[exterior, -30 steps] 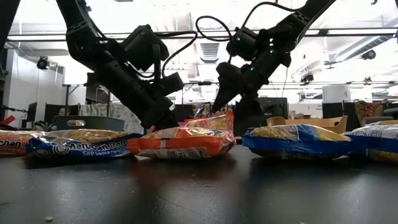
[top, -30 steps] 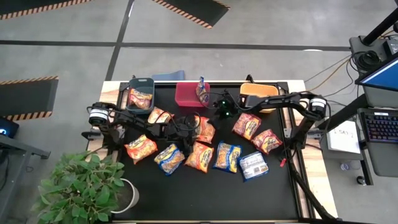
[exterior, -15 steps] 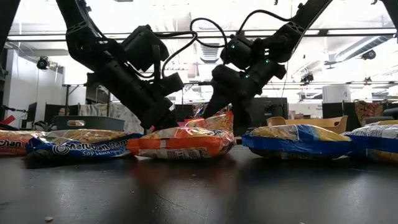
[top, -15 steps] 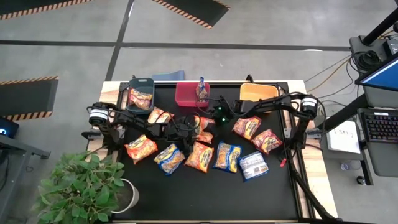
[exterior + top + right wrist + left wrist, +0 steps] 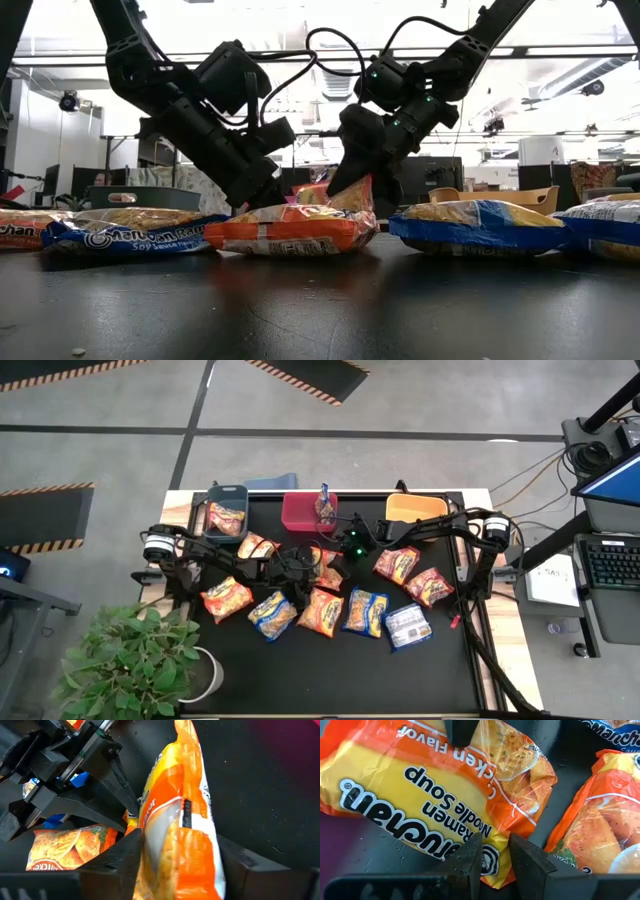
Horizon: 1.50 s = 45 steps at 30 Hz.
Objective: Sort Maruchan noodles
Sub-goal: Put the orange noodle pack into the yellow bin
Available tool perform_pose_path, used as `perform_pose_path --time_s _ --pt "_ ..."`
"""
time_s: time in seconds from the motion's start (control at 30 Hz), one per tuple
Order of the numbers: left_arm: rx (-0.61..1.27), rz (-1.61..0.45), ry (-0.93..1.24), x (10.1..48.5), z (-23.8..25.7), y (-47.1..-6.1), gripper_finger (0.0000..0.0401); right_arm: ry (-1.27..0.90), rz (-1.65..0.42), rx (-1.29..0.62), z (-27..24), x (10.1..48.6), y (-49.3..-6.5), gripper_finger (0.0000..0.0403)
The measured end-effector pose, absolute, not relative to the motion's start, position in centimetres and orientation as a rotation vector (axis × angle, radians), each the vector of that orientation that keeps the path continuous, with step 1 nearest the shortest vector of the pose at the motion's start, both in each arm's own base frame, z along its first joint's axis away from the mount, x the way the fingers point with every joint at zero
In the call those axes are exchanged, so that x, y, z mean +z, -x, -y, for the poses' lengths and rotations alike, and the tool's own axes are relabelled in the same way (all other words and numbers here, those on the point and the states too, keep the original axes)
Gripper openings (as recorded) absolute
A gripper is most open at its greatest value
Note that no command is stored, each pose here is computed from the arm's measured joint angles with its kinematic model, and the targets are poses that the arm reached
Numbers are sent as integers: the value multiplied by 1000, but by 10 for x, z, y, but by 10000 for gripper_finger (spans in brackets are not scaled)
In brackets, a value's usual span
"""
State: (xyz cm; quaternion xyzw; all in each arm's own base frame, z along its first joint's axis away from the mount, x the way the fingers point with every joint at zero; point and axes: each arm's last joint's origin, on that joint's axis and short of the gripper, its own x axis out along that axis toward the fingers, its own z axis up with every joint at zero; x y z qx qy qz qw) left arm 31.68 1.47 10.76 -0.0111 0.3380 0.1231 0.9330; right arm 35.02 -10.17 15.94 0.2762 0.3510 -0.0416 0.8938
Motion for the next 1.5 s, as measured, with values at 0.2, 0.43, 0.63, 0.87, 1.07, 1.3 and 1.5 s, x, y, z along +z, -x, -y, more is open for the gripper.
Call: perform_pose_path --time_s 0.2,0.43,0.63,0.87,1.07,1.3,1.5 --pt "247 -686 15 114 -15 -315 82 -579 -728 -82 101 160 -350 130" --pt "226 -660 -45 140 -14 -308 82 -569 -706 -79 101 171 -347 98" --pt "202 -597 -123 176 -14 -296 82 -551 -667 -87 99 194 -339 100" --pt "189 -419 -221 229 -14 -275 82 -505 -619 -213 95 230 -319 100" --pt "212 -295 -296 261 -14 -258 82 -514 -585 -421 90 266 -287 100" --pt "338 -263 -357 274 -17 -249 82 -558 -572 -819 86 294 -231 100" --pt "350 -264 -341 271 -17 -254 82 -558 -688 -1343 94 291 -171 100"
